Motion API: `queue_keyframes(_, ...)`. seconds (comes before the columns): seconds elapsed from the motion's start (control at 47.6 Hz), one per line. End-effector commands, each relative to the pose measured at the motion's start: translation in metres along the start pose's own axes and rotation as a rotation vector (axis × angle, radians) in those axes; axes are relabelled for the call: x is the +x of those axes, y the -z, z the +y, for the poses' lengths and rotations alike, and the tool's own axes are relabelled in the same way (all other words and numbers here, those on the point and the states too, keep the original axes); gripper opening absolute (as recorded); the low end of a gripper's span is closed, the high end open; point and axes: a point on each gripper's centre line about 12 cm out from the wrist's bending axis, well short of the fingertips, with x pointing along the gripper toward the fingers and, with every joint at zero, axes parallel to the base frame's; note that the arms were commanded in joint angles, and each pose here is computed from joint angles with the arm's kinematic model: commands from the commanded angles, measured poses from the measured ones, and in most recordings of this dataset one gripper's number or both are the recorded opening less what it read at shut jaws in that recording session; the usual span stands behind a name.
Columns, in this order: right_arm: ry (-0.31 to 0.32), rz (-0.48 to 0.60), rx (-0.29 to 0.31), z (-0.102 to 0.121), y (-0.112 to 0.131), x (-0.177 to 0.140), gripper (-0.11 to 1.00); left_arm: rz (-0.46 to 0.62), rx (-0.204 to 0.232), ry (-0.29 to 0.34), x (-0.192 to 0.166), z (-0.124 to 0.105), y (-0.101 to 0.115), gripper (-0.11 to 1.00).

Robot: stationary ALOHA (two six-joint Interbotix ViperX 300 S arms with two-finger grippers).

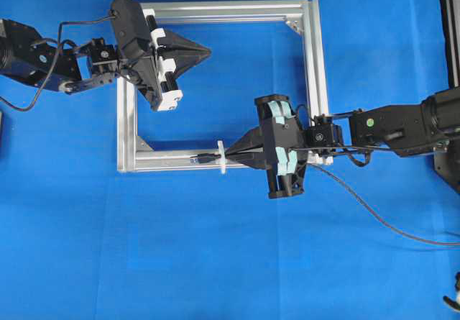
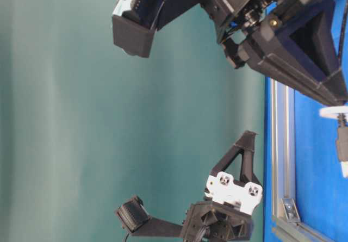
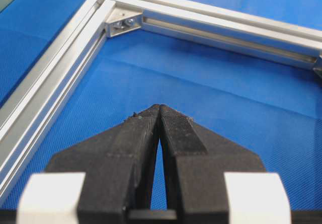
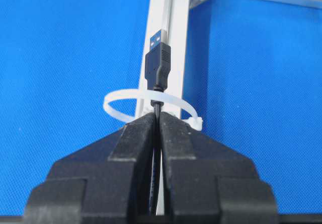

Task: Insert the wire through the string loop located in the center.
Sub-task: 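Push the USB plug leftward through the white zip-tie loop, then move the left gripper to the plug emerging from the loop and grasp it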

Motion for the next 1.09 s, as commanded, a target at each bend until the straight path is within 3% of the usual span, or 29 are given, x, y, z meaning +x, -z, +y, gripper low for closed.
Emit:
queue_keyframes(0.0,-0.004,-0.04,0.0,0.002,-0.012,-0.001,-0.02,-0.043,-0.001,0.005,-0.002,-0.001,-0.014,0.0)
queue_keyframes(0.252,-0.005,-0.037,-0.001,0.002,-0.011,-0.001,-0.02,-0.044,-0.009,0.008,-0.002,-0.003,-0.015,0.0)
queue_keyframes(0.483,-0.006,-0.037,-0.003,0.002,-0.011,-0.001,-0.02,-0.034,-0.002,0.047,-0.005,-0.017,-0.011,0.0)
queue_keyframes(0.798,-0.006,-0.037,-0.003,0.002,-0.011,-0.001,-0.02,-0.036,-0.009,0.17,-0.026,-0.061,-0.012,0.0)
queue_keyframes(1.071,-0.005,-0.037,-0.001,0.002,-0.011,-0.001,-0.02,-0.024,0.024,0.305,-0.04,-0.11,-0.007,0.0)
